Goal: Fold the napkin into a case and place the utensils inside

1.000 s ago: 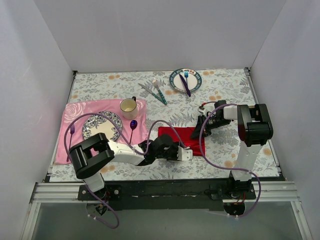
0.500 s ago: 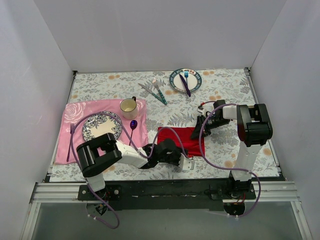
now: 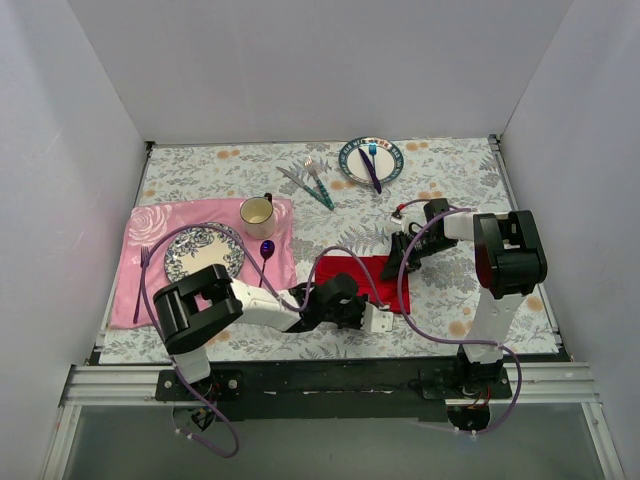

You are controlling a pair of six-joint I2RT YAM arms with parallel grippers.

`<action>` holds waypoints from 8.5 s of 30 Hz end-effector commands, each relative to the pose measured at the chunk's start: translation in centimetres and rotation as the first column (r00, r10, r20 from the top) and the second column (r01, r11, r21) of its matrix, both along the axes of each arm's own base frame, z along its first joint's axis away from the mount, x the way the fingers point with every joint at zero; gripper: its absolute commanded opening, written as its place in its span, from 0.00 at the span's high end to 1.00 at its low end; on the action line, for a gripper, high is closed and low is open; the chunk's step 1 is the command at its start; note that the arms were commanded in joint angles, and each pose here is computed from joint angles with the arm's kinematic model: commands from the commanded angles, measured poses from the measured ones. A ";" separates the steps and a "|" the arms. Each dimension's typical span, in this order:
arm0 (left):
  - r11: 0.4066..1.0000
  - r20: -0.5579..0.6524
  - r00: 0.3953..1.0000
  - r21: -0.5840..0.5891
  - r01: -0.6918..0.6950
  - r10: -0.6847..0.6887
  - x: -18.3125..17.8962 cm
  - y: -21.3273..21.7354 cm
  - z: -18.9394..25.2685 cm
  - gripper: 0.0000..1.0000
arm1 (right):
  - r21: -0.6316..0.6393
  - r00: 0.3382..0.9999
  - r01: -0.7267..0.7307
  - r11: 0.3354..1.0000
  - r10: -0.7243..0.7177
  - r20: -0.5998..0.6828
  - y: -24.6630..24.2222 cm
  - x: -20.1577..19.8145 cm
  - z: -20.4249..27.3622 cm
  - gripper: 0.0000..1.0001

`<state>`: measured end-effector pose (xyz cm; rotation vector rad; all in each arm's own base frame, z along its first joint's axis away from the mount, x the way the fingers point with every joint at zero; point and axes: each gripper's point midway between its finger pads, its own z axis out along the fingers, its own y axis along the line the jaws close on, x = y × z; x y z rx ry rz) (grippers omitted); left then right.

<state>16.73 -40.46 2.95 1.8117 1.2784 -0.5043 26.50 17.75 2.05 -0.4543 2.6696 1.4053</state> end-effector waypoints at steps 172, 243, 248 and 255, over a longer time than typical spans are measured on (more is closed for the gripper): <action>0.943 -0.613 0.785 -0.201 -0.266 0.091 11.5 -3.4 5.8 0.25 | 0.061 0.912 -0.278 0.959 0.243 0.331 -0.9 0.6 5.8 0.99; 0.899 -0.963 0.236 0.013 -0.438 0.129 12.3 -2.2 4.3 0.99 | -0.048 0.900 -0.200 0.979 0.203 0.386 -1.3 3.2 4.7 0.74; 0.897 -0.962 0.240 0.013 -0.441 0.131 12.4 -2.3 4.3 0.88 | -0.033 0.904 -0.201 0.979 0.198 0.380 -1.1 3.3 4.7 0.99; 0.889 -0.927 0.350 -0.041 -0.456 0.136 13.6 -2.4 5.4 0.59 | -0.020 0.899 -0.222 0.975 0.213 0.384 -1.0 2.6 4.9 0.99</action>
